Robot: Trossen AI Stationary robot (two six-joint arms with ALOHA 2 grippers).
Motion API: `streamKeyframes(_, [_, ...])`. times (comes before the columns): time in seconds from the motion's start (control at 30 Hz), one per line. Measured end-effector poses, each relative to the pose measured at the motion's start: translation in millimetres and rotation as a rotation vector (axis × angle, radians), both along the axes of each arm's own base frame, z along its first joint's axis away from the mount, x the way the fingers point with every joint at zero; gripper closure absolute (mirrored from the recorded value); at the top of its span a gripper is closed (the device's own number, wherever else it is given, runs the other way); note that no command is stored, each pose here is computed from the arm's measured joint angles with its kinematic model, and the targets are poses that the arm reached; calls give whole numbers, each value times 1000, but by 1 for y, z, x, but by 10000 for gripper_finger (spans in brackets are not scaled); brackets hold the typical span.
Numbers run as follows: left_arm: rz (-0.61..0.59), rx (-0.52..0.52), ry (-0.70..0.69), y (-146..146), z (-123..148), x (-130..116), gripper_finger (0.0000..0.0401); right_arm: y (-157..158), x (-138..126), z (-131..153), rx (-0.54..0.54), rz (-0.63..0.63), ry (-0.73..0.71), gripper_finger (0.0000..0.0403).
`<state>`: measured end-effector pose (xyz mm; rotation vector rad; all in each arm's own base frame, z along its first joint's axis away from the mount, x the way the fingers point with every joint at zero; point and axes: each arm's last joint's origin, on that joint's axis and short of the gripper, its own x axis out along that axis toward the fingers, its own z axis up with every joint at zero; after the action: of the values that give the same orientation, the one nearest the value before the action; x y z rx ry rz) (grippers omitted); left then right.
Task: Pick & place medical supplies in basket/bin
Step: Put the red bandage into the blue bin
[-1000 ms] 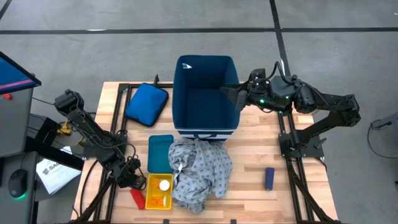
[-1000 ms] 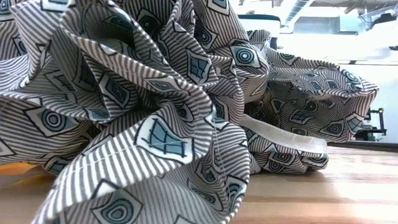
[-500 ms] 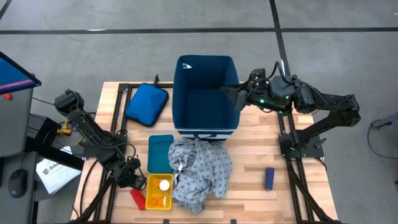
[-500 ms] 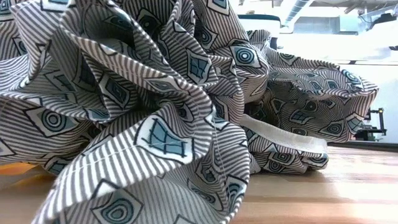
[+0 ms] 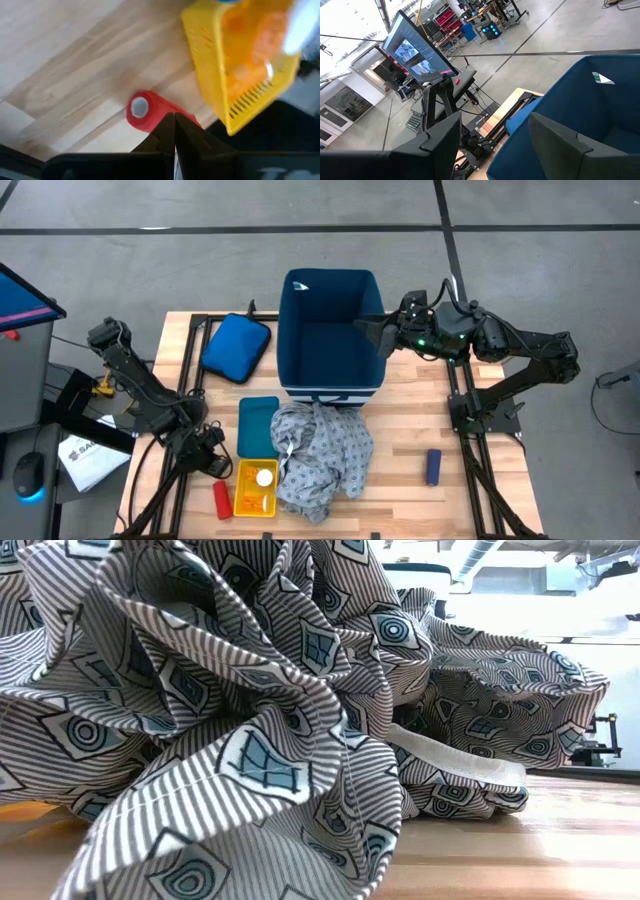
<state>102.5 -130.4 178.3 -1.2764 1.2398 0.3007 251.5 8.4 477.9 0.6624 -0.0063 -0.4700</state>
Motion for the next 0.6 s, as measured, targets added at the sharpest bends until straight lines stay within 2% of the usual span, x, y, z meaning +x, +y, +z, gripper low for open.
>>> streamKeyframes(0.13, [-83,-19,-63,-2,5,1,396,0,0,0,0,0,0,175])
streamKeyframes(0.2, [-123,-23,-98,-3,6,2,381,0,0,0,0,0,0,175])
streamKeyframes(0.27, [-142,-21,-117,-4,7,2,353,0,0,0,0,0,0,175])
streamKeyframes(0.5, [-170,44,-73,0,2,-1,213,0,0,0,7,0,-4,175])
streamKeyframes(0.6, [-208,53,-72,0,1,-2,182,0,0,0,8,0,-4,175])
